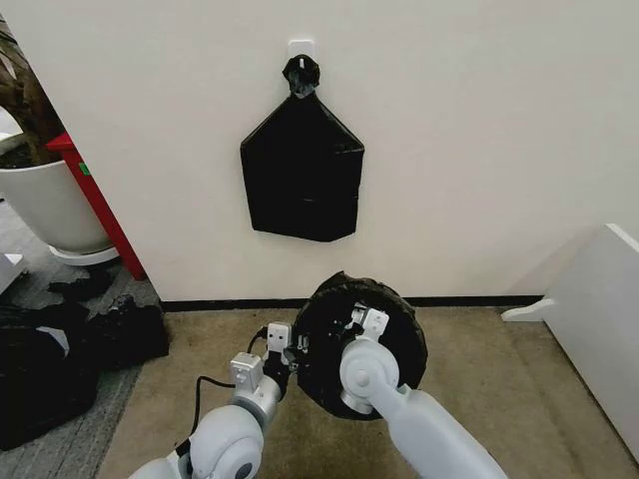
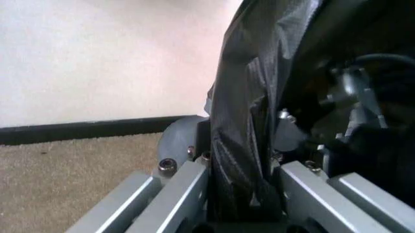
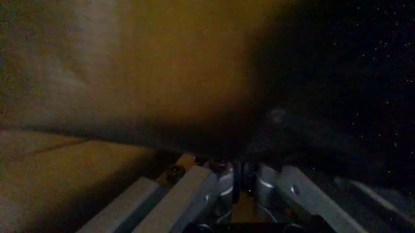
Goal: Place the garbage bag over the trash bin.
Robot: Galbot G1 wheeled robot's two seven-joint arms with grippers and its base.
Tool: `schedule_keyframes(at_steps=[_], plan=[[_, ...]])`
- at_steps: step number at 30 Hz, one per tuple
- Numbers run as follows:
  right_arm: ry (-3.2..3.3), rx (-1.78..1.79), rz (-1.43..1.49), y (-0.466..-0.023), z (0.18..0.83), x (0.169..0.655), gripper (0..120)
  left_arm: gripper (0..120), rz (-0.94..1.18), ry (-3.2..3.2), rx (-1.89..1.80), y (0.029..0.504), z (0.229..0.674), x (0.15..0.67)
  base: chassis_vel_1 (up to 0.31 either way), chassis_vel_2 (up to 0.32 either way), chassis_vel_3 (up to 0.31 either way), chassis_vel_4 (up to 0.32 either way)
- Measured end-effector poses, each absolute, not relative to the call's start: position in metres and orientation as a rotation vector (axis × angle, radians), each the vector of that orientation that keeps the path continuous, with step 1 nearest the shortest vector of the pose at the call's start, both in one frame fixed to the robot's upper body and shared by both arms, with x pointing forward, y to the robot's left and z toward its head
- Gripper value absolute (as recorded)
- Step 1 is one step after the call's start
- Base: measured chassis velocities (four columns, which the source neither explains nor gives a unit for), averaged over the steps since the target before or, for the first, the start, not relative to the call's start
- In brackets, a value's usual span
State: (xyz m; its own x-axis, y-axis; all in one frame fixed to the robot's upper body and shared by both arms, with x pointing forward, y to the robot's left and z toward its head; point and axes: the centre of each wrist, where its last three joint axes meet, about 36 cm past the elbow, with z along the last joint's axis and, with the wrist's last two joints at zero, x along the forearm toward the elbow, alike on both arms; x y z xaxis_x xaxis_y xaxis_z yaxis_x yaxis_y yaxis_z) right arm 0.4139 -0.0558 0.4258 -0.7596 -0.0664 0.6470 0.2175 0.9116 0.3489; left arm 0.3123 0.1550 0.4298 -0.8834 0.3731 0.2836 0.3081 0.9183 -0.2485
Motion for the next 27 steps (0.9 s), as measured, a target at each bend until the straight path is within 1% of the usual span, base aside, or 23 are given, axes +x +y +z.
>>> schedule_keyframes(at_steps=[4, 8, 16, 20, 23, 27], plan=[[-2.372, -0.046, -0.556, -0.058, 0.445, 0.388, 0, 0, 0.273, -2.752, -0.471, 0.157, 0.421, 0.319, 0.0, 0.0, 0.0, 0.0], [-2.361, -0.017, -0.562, -0.058, 0.453, 0.377, 0, 0, 0.274, -2.762, -0.462, 0.156, 0.42, 0.325, 0.0, 0.0, 0.0, 0.0], [-2.31, -0.063, -0.515, -0.059, 0.429, 0.391, 0, 0, 0.284, -2.773, -0.476, 0.155, 0.425, 0.327, 0.0, 0.0, 0.0, 0.0], [-2.291, -0.067, -0.496, -0.055, 0.42, 0.388, 0, 0, 0.282, -2.789, -0.478, 0.156, 0.428, 0.333, 0.0, 0.0, 0.0, 0.0], [-2.298, -0.06, -0.502, -0.055, 0.424, 0.387, 0, 0, 0.282, -2.793, -0.477, 0.156, 0.428, 0.336, 0.0, 0.0, 0.0, 0.0], [-2.362, -0.032, -0.527, -0.059, 0.453, 0.39, 0, 0, 0.28, -2.792, -0.477, 0.154, 0.425, 0.34, 0.0, 0.0, 0.0, 0.0]])
